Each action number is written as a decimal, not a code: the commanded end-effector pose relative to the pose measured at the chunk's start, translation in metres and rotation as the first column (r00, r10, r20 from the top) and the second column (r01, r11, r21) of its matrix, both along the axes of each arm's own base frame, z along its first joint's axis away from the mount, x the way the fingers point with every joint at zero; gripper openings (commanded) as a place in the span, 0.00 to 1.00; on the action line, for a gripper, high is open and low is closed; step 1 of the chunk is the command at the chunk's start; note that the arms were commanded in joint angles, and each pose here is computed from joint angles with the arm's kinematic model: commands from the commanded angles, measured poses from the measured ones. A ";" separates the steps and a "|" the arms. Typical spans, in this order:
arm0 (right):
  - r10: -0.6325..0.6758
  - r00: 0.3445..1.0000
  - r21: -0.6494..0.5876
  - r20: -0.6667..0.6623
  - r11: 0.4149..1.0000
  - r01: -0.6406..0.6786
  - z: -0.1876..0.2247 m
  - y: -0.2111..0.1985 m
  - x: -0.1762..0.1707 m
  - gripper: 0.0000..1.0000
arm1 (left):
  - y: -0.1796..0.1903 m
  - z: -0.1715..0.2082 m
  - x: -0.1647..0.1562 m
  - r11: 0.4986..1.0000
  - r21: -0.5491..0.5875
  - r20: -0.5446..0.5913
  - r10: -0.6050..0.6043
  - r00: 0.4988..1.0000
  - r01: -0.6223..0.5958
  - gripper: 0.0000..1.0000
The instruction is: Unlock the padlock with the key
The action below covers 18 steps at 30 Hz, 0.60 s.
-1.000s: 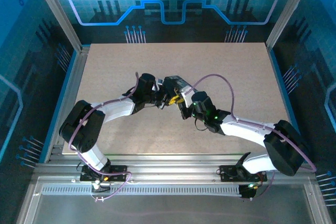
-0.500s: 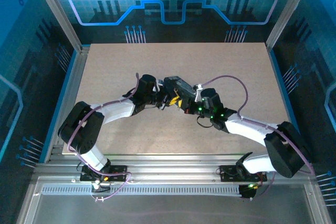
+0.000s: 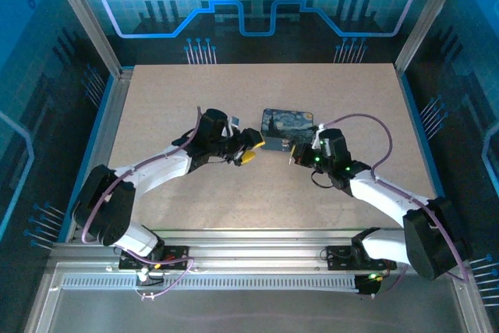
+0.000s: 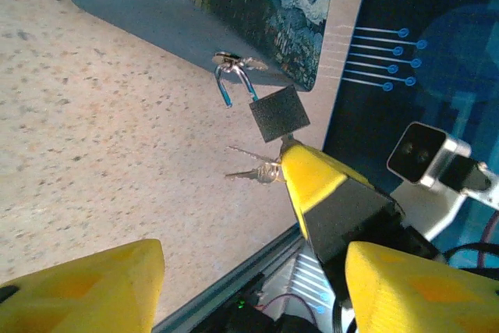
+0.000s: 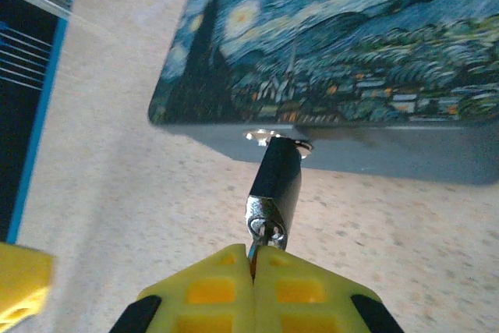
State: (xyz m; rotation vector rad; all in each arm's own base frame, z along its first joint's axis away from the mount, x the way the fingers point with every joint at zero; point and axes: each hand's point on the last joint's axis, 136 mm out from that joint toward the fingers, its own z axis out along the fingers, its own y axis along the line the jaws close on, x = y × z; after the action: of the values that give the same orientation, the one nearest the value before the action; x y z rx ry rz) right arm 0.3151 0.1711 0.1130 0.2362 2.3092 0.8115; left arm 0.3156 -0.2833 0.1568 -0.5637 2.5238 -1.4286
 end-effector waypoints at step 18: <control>-0.010 0.994 -0.173 -0.106 0.985 -0.009 -0.067 -0.058 -0.013 0.30 | 0.034 0.012 0.056 0.882 0.472 0.254 -0.125 0.959 -0.009 0.65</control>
State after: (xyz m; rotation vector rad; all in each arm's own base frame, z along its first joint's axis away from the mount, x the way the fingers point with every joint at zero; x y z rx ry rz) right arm 0.3022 0.1181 0.0507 0.2380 2.4541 0.6341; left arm 0.3631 -0.2496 0.1734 -0.2534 2.5166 -0.8729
